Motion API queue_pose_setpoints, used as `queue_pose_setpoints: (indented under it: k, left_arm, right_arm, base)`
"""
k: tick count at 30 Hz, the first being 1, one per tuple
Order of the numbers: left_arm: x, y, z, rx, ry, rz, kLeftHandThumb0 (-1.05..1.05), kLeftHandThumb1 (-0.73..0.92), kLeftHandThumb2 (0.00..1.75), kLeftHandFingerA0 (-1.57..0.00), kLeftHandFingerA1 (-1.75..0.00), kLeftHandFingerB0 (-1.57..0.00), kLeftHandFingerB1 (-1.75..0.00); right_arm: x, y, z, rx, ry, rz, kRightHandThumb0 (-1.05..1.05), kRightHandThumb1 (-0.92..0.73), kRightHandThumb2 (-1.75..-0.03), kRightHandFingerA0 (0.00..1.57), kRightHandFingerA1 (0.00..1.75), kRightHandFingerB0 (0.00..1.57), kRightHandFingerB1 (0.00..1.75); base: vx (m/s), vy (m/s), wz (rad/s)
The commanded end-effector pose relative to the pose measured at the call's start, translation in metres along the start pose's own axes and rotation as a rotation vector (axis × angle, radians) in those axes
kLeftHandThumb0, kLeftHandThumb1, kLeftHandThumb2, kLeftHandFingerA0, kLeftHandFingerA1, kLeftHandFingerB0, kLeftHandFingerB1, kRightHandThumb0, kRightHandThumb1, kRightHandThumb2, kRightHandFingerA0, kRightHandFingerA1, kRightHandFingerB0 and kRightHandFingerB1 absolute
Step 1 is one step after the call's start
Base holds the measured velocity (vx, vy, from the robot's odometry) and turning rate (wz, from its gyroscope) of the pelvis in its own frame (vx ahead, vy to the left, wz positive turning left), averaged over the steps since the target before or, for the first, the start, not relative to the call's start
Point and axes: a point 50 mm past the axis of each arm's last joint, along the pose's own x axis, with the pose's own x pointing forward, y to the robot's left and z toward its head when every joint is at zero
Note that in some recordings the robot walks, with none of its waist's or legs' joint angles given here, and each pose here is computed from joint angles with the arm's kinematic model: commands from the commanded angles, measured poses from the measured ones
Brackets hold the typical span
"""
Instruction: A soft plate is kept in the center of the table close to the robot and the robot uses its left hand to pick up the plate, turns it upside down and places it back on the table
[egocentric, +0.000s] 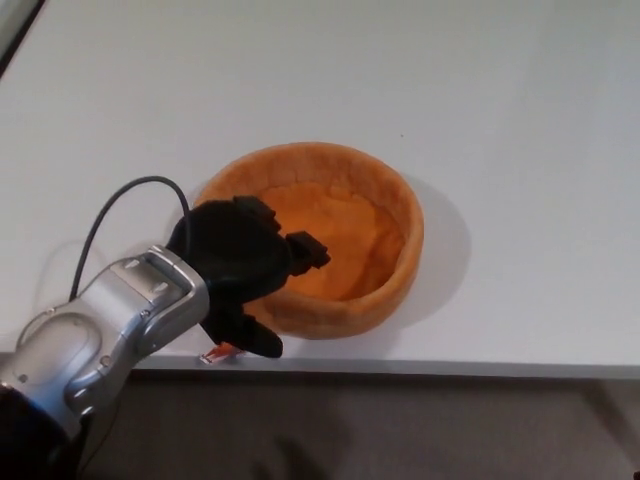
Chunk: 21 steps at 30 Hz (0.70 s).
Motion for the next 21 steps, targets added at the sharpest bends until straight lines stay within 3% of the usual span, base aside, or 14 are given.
queue_pose_setpoints:
  k: [1, 9, 10, 11, 12, 13, 14, 15, 16, 17, 18, 20, 21]
  left_arm:
    - [0.002, -0.013, 0.001, 0.038, 0.014, -0.035, -1.0, 0.8, 0.66, -0.3, -0.33, -0.33, -0.31]
    - [0.006, -0.024, 0.002, 0.031, 0.033, -0.061, -0.99, 0.8, 0.65, -0.32, -0.34, -0.32, -0.32]
    - [0.007, -0.024, 0.003, 0.027, 0.034, -0.062, -1.03, 0.67, 1.1, -0.33, -0.45, -0.25, -0.4]
    - [0.007, -0.024, 0.003, 0.025, 0.034, -0.062, -1.03, 0.67, 1.1, -0.33, -0.45, -0.25, -0.4]
    - [0.007, -0.023, 0.003, 0.027, 0.03, -0.06, -0.99, 0.79, 0.68, -0.38, -0.35, -0.36, -0.32]
    - [0.007, -0.023, 0.003, 0.027, 0.028, -0.057, -0.96, 0.8, 0.65, -0.46, -0.37, -0.44, -0.34]
    - [0.007, -0.022, 0.004, 0.039, 0.018, -0.032, -0.93, 0.61, 1.06, -0.65, -0.64, -0.64, -0.53]
    - [0.008, -0.022, 0.004, 0.055, 0.006, -0.004, -0.93, 0.61, 1.06, -0.65, -0.64, -0.64, -0.53]
    - [0.008, -0.022, 0.005, 0.066, -0.001, 0.019, -0.95, 0.81, 0.66, -0.74, -0.87, -0.8, -0.58]
    - [0.008, -0.022, 0.005, 0.07, -0.003, 0.027, -0.95, 0.81, 0.66, -0.74, -0.87, -0.8, -0.58]
    - [0.009, -0.022, 0.006, 0.068, 0.002, 0.041, -0.79, 0.72, 0.62, -0.79, -1.55, -0.79, -1.25]
    - [0.011, -0.022, 0.007, 0.057, 0.007, 0.047, -0.72, 0.69, 0.61, -0.88, -1.55, -0.82, -1.25]
    - [0.012, -0.022, 0.008, 0.051, 0.002, 0.066, -0.69, 0.52, 0.85, -1.03, -1.36, -0.92, -1.07]
  right_arm:
    - [-0.002, -0.004, -0.001, 0.0, 0.01, -0.003, -0.78, -0.89, -0.68, 0.49, 0.41, 0.3, 0.31]
    - [-0.001, -0.003, -0.001, 0.002, 0.0, 0.0, -0.79, -0.89, -0.68, 0.49, 0.41, 0.31, 0.32]
    - [-0.001, -0.003, -0.001, 0.002, 0.001, 0.0, -0.79, -0.89, -0.68, 0.48, 0.42, 0.3, 0.33]
    - [-0.001, -0.003, 0.0, 0.003, 0.002, 0.001, -0.79, -0.89, -0.68, 0.48, 0.42, 0.3, 0.33]
    - [-0.001, -0.003, 0.0, 0.003, 0.001, 0.0, -0.79, -0.89, -0.68, 0.49, 0.42, 0.31, 0.33]
    - [-0.001, -0.003, 0.0, 0.004, 0.001, 0.001, -0.79, -0.89, -0.68, 0.48, 0.43, 0.3, 0.33]
    - [-0.001, -0.003, 0.0, 0.004, 0.001, 0.003, -0.79, -0.89, -0.68, 0.48, 0.42, 0.3, 0.33]
    - [-0.001, -0.003, 0.0, 0.002, 0.0, 0.003, -0.79, -0.89, -0.68, 0.48, 0.42, 0.3, 0.33]
    - [-0.001, -0.003, 0.0, 0.003, 0.0, 0.006, -0.78, -0.89, -0.68, 0.47, 0.42, 0.3, 0.32]
    - [-0.002, -0.003, 0.0, 0.003, 0.0, 0.007, -0.78, -0.89, -0.68, 0.47, 0.42, 0.3, 0.32]
    - [-0.001, -0.003, 0.0, 0.011, 0.0, 0.006, -0.78, -0.89, -0.68, 0.48, 0.42, 0.3, 0.32]
    - [-0.001, -0.002, 0.0, 0.013, -0.002, 0.004, -0.78, -0.89, -0.68, 0.48, 0.42, 0.3, 0.32]
    - [-0.002, -0.002, 0.0, 0.013, -0.001, 0.003, -0.78, -0.89, -0.67, 0.49, 0.42, 0.32, 0.32]
  base:
    - [0.0, 0.0, 0.0]
    - [0.0, 0.0, 0.0]
    - [0.0, 0.0, 0.0]
    - [0.0, 0.0, 0.0]
    - [0.0, 0.0, 0.0]
    - [0.0, 0.0, 0.0]
    - [0.0, 0.0, 0.0]
    - [0.0, 0.0, 0.0]
    - [0.0, 0.0, 0.0]
    - [0.0, 0.0, 0.0]
    - [0.0, 0.0, 0.0]
    - [0.0, 0.0, 0.0]
    - [0.0, 0.0, 0.0]
